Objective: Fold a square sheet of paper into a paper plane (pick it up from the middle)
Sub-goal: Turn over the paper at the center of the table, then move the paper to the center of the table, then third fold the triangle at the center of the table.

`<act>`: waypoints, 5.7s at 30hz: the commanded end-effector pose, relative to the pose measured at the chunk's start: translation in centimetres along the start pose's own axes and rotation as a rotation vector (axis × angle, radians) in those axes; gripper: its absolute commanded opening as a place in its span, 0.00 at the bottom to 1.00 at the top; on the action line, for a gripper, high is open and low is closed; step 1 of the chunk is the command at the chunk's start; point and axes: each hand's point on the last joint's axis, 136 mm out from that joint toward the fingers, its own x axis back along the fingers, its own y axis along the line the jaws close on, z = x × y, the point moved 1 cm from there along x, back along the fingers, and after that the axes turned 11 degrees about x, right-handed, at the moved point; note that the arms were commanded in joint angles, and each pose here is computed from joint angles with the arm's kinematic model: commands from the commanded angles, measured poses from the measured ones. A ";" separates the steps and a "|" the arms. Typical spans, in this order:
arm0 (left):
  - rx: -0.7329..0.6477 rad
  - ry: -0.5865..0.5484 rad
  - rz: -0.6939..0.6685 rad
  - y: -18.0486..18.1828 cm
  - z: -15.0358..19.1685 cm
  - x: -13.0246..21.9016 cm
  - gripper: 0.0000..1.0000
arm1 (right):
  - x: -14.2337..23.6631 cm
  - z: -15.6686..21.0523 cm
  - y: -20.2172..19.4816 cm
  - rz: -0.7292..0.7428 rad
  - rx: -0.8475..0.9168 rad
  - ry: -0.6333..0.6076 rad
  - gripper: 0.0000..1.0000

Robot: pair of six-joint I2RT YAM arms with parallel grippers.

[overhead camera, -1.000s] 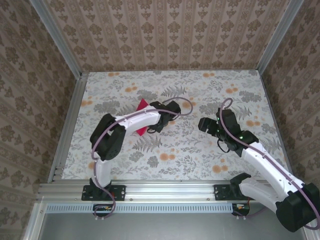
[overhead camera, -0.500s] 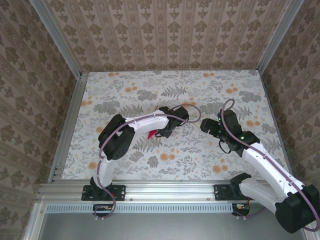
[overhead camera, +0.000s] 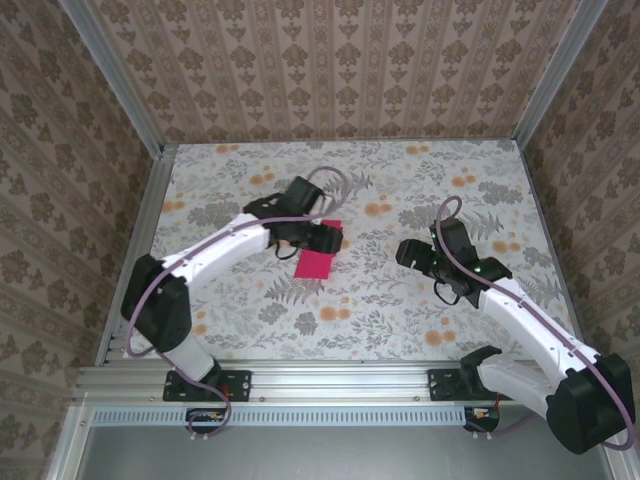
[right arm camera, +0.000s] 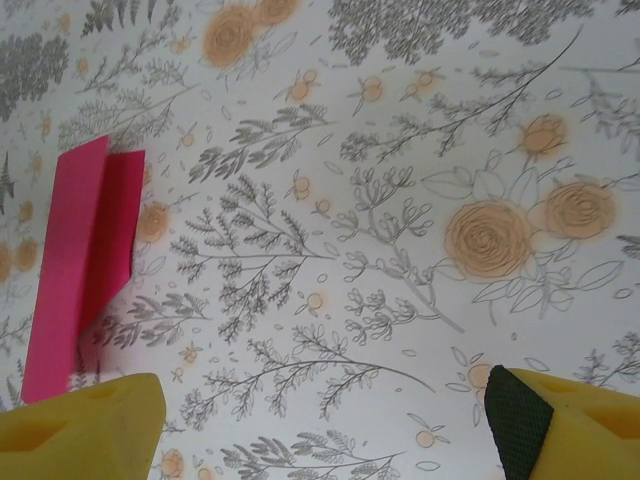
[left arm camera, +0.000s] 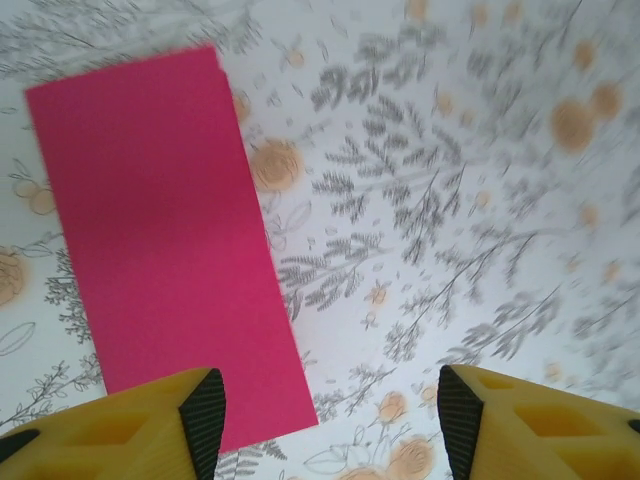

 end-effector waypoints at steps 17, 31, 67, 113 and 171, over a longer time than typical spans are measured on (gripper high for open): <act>0.356 0.094 0.155 7.7 -0.7 -6.1 0.27 | -4.9 2.8 12.7 -0.329 0.026 0.145 0.85; 0.476 0.138 0.082 11.2 -0.2 -9.8 0.26 | -8.5 6.5 17.3 -0.379 -0.029 0.300 0.75; 0.593 0.197 0.036 12.5 2.5 -10.0 0.26 | -12.4 8.0 18.1 -0.344 -0.234 0.327 0.29; 0.397 0.259 0.102 7.0 4.5 -11.5 0.29 | -6.4 12.1 10.5 -0.250 -0.228 0.378 0.25; 0.397 0.253 0.113 6.7 4.0 -11.0 0.28 | -10.0 7.9 17.4 -0.415 -0.198 0.329 0.06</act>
